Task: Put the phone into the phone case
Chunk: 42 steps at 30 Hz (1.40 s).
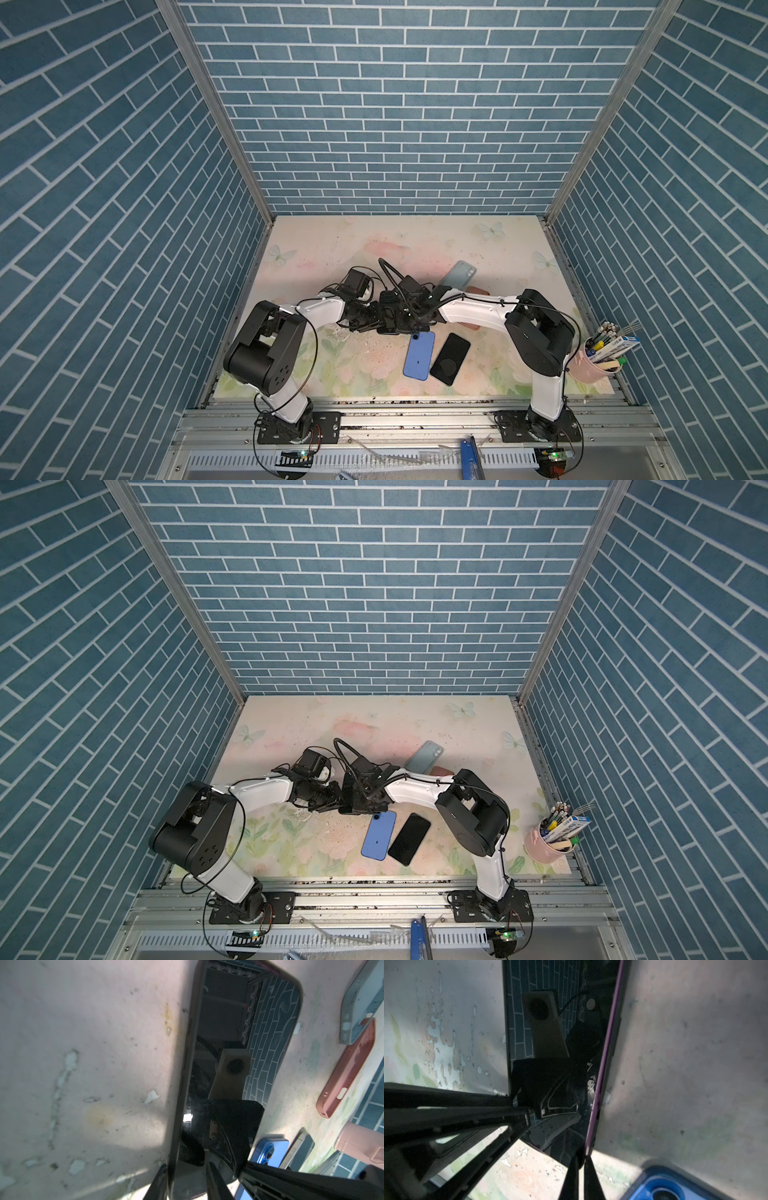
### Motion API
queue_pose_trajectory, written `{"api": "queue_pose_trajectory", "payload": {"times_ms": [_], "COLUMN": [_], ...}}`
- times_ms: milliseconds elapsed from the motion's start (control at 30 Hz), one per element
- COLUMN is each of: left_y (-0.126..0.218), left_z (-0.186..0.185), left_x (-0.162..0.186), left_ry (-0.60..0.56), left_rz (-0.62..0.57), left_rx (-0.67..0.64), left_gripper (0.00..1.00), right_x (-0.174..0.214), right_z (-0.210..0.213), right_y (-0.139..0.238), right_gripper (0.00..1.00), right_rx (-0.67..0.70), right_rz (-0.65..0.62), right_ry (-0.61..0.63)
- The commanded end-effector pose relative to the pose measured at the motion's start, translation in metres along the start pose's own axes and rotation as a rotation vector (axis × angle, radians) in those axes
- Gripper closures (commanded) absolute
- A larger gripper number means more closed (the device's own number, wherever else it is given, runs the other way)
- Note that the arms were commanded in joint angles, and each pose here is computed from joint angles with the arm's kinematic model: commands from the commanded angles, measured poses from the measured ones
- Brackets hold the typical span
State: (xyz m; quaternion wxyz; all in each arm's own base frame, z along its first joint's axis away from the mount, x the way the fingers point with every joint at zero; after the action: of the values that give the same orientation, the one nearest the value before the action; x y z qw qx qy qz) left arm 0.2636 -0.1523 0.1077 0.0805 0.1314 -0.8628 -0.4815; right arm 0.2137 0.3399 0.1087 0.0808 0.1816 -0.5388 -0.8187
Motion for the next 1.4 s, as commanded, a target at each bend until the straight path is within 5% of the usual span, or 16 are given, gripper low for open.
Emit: {"api": "queue_pose_trajectory", "payload": {"times_ms": [0, 1367], "left_y": [-0.016, -0.017], "left_z": [0.007, 0.007], "left_x": [0.007, 0.008], "left_ry": [-0.008, -0.006], "left_rz": [0.056, 0.062], "left_rx": [-0.020, -0.018], "left_gripper": [0.67, 0.67], "right_x": [0.073, 0.081], "right_z": [-0.017, -0.022], "right_y": [-0.097, -0.123], "right_gripper": [0.93, 0.95], "right_rx": [0.044, 0.027], "right_rz": [0.261, 0.346], "right_ry": [0.061, 0.017]}}
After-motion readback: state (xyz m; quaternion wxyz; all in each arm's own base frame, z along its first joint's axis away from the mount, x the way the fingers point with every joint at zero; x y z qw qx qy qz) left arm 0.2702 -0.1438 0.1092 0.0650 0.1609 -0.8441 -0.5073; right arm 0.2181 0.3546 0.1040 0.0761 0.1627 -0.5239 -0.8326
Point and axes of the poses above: each gripper's point midway between its finger pads, its own y axis back along the fingers, its own z axis along the line the jaws close on, x = y × z, the point moved 10 cm from there along y, back along the fingers, and after that the axes turned 11 degrees about y, right-handed, at the moved point
